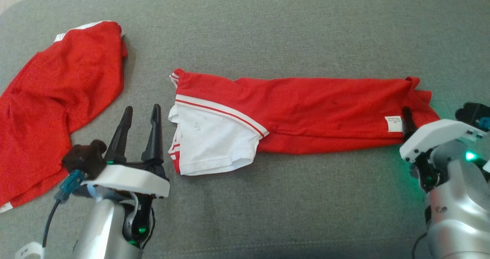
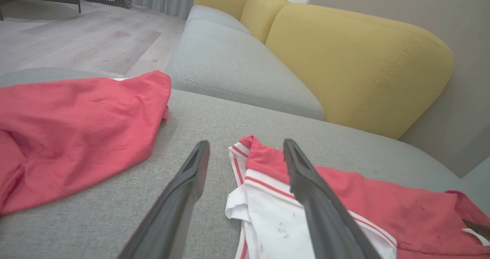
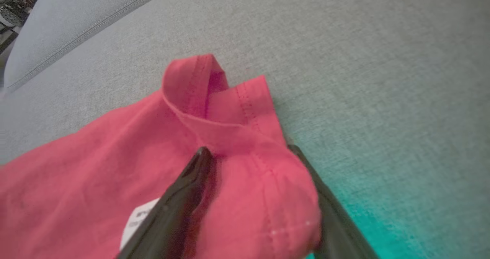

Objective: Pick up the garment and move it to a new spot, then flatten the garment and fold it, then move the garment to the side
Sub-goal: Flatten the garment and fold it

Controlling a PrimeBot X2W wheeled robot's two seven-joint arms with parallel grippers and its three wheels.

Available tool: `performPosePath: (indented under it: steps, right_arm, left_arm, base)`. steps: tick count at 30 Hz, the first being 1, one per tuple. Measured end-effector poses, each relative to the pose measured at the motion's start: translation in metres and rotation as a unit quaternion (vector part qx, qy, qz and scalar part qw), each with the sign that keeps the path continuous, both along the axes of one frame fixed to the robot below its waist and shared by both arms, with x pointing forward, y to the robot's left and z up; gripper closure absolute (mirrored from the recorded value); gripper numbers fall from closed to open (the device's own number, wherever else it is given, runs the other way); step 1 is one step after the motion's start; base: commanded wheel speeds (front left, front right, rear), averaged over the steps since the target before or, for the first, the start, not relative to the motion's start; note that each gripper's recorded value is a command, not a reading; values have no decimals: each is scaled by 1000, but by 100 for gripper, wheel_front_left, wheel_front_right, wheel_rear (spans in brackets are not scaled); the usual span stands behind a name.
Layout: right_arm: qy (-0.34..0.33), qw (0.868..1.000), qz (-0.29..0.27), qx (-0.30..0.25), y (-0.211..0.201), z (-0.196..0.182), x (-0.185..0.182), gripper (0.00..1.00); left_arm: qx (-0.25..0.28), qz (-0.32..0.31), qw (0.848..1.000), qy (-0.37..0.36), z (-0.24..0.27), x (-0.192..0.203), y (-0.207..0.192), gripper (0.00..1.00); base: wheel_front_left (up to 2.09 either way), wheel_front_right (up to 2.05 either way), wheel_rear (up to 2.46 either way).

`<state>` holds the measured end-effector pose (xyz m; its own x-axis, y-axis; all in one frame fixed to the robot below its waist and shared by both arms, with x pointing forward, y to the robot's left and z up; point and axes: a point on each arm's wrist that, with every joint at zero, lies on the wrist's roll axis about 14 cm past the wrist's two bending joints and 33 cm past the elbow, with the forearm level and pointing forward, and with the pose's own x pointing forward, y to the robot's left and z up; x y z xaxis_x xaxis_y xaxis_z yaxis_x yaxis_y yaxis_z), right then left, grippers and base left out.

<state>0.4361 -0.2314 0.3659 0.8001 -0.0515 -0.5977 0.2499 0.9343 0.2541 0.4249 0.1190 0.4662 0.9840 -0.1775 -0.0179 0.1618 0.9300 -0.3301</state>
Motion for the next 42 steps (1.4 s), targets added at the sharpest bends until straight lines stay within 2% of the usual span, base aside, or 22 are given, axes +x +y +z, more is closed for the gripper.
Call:
performPosePath:
  steps: [1, 2, 9, 16, 19, 22, 29, 42]
  right_arm:
    - [-1, 1000, 2, 4, 2, 1, 2, 82]
    - [-1, 1000, 4, 6, 4, 2, 3, 100]
    - [-16, 1000, 9, -18, -8, 9, 6, 100]
    - [-39, 996, -28, -71, -59, 25, 4, 100]
    - [-50, 990, -46, -126, -95, 37, 0, 100]
    - [-62, 984, -72, -148, -116, 46, -5, 100]
    - [-96, 985, -56, -133, -84, 61, 8, 100]
    - [-197, 976, 53, -76, 17, 119, 37, 100]
  left_arm:
    - [0, 0, 1000, 0, 0, 0, 0, 0]
    - [0, -1, 1000, -1, 0, 0, 0, 0]
    - [-1, -1, 1000, -2, 2, 0, -1, 0]
    - [0, 2, 1000, -4, 4, 0, -1, 0]
    - [-1, 1, 1000, -5, 4, 0, -1, 0]
    - [-6, 2, 1000, -6, 6, 0, -2, 0]
    - [-7, 0, 1000, -17, 15, -2, -4, 0]
    - [-19, 10, 999, -35, 32, -10, -2, 0]
  base:
    - [0, 0, 0]
    - [0, 0, 0]
    - [0, 0, 0]
    - [0, 0, 0]
    - [0, 0, 0]
    - [0, 0, 0]
    - [0, 0, 0]
    - [0, 0, 0]
